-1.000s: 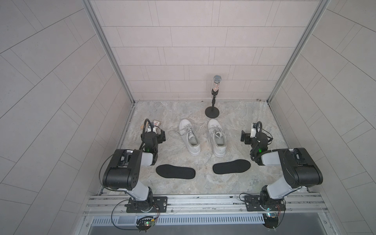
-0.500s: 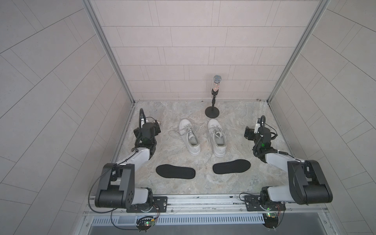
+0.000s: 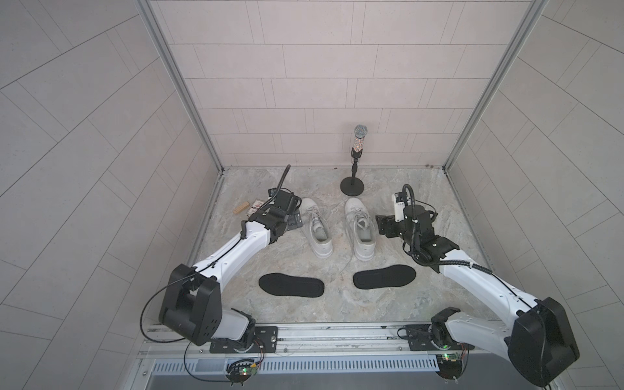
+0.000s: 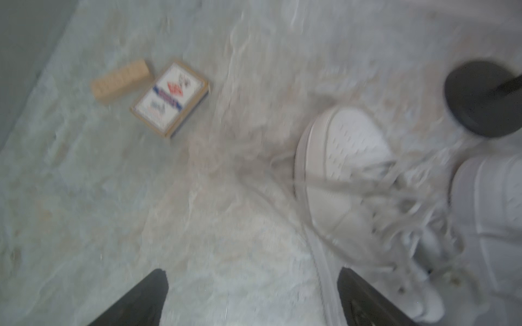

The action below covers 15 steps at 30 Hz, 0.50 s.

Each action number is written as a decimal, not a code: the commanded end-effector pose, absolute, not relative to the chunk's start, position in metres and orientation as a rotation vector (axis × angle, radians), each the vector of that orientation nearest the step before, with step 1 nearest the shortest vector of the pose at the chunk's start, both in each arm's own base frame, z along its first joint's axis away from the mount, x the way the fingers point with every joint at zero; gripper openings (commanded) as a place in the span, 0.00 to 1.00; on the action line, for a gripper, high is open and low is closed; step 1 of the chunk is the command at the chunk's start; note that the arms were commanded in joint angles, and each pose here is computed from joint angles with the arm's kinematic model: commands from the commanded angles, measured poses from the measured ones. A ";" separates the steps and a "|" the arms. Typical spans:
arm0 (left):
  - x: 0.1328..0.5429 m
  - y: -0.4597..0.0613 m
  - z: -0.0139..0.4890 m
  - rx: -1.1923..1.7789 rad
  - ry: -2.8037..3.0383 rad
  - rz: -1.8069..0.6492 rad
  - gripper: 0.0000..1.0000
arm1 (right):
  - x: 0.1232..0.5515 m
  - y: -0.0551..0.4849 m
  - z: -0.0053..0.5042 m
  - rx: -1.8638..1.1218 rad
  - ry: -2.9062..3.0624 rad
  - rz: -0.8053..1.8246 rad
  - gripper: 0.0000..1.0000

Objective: Insert the insole into the shoe
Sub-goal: Pick up the insole from the center of the board.

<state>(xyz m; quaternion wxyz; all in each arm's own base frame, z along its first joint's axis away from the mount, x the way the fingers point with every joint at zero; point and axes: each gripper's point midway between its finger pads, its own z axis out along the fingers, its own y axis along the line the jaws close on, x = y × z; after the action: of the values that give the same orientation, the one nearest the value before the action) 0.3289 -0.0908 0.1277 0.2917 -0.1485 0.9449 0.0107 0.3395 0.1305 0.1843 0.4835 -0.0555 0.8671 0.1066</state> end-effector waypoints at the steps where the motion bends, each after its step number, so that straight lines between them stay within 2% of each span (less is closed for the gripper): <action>1: 0.264 -0.071 0.107 -0.627 2.663 0.062 1.00 | 0.317 0.147 0.175 -0.142 2.203 0.331 0.83; 4: 0.235 -0.069 0.099 -0.644 2.738 0.063 1.00 | 0.302 0.169 0.175 -0.235 2.237 0.386 0.76; 7: 0.222 -0.061 0.096 -0.636 2.737 0.087 1.00 | 0.273 0.201 0.180 -0.407 2.237 0.480 0.72; 11: 0.237 -0.053 0.113 -0.608 2.668 0.070 1.00 | 0.228 0.235 0.178 -0.581 2.239 0.560 0.71; 15: 0.256 -0.043 0.131 -0.609 2.658 0.066 1.00 | 0.202 0.261 0.167 -0.655 2.239 0.616 0.71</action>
<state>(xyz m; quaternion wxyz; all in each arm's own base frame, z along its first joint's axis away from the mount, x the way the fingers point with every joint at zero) 0.2446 -0.0512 0.1144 0.1949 -0.2217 0.9553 0.0168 0.2149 0.2561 0.1809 0.3775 -0.2553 0.8579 0.2374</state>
